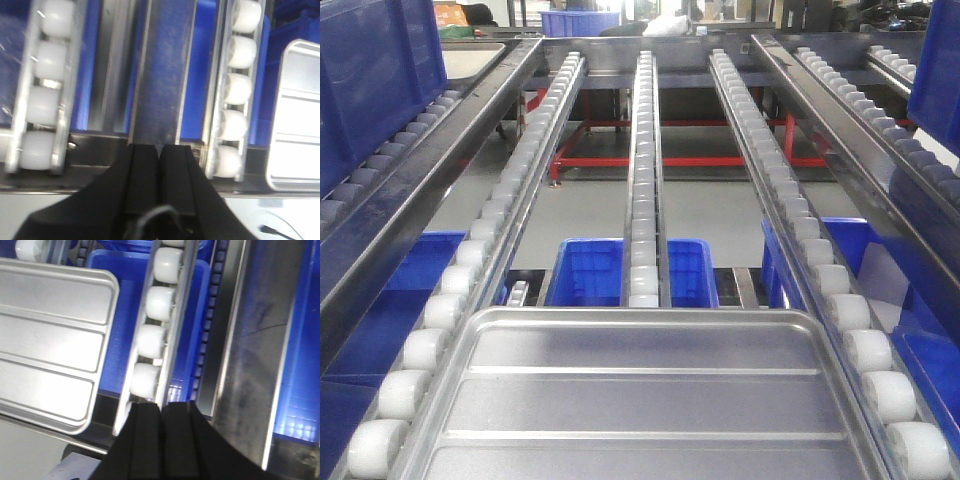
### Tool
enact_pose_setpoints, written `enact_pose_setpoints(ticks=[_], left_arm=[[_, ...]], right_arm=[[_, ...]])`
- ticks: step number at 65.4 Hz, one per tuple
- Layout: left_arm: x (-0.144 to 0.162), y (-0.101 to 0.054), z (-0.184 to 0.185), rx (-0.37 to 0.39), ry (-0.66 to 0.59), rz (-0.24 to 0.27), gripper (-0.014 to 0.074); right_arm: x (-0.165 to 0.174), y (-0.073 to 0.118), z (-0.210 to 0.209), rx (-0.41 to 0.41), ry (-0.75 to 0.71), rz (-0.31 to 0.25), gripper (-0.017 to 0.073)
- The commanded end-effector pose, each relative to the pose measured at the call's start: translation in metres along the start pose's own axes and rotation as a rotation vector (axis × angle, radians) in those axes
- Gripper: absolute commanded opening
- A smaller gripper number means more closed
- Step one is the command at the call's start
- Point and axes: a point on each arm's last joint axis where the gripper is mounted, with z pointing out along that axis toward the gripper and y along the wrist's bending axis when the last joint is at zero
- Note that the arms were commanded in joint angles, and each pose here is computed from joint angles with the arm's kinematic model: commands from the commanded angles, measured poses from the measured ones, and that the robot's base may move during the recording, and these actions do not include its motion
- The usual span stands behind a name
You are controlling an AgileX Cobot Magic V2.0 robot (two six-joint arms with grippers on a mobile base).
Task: Grab silver tray and stack on right shelf
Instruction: 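Lower both grippers toward the side rims of the silver tray, then position left and right grippers around opposite rims of the silver tray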
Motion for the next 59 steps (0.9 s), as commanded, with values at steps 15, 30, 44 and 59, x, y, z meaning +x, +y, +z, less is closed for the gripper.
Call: enact_pose_setpoints(ticks=[15, 30, 44, 59], left_arm=[[-0.022, -0.005, 0.015, 0.01, 0.015, -0.032, -0.0097], [-0.029, -0.01, 0.015, 0.02, 0.162, 0.157, -0.0084], [-0.061, -0.03, 0.009, 0.098, 0.052, 0.157, 0.0388], [-0.073, -0.045, 0.029, 0.228, 0.058, -0.041, 0.0388]], right_arm=[[-0.018, 0.003, 0.013, -0.001, -0.024, 0.052, 0.0139], [-0.024, 0.004, 0.016, 0.0, -0.025, 0.13, 0.0517], [-0.041, 0.008, 0.016, -0.007, -0.045, 0.131, 0.0561], [-0.047, 0.009, 0.019, -0.007, -0.071, 0.131, 0.0561]])
